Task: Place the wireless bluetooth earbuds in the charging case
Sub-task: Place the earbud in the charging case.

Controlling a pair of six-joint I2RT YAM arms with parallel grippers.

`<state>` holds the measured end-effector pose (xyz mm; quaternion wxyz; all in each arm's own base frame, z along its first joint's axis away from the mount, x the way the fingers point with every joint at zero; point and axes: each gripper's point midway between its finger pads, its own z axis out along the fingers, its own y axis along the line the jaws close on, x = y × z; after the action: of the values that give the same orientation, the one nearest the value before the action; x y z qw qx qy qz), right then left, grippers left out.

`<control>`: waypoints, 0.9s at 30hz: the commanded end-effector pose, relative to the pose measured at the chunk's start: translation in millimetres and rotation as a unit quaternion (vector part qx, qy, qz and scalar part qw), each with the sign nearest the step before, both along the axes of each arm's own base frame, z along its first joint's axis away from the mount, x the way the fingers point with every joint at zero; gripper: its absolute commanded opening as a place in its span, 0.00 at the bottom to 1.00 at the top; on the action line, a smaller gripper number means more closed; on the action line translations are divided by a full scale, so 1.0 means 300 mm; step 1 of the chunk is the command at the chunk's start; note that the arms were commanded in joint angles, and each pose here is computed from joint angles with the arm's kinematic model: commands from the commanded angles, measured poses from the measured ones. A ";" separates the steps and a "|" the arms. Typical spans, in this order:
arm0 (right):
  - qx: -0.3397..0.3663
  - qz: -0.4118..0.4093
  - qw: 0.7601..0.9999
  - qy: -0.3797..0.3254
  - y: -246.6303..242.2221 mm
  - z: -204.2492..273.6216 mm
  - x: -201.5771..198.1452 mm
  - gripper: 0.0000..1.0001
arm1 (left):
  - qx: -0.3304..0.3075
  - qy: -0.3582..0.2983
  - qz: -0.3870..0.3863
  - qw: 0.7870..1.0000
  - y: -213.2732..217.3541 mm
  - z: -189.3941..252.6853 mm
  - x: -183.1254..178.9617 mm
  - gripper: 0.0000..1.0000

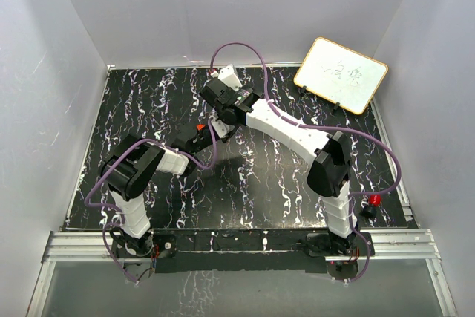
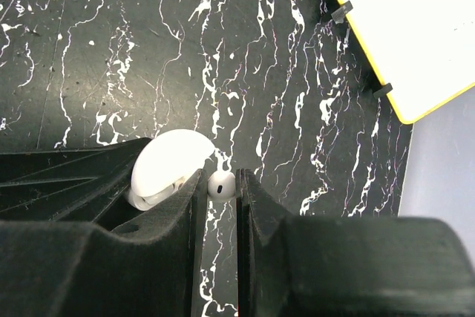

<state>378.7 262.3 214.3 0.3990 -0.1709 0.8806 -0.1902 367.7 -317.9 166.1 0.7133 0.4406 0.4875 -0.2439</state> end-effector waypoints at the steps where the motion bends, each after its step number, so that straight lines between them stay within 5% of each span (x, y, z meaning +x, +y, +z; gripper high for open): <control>1: 0.006 -0.007 0.999 -0.031 0.011 0.058 0.026 0.04 | -0.029 -0.064 -0.011 0.997 -0.006 0.161 -0.022 0.00; 27: 0.007 0.001 1.000 -0.015 0.031 0.020 0.029 0.04 | -0.035 -0.069 -0.018 0.997 -0.011 0.178 -0.032 0.00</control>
<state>381.9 262.0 211.3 0.3969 -0.1783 0.8772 -0.2032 366.2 -318.2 169.7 0.7142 0.4417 0.4841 -0.2457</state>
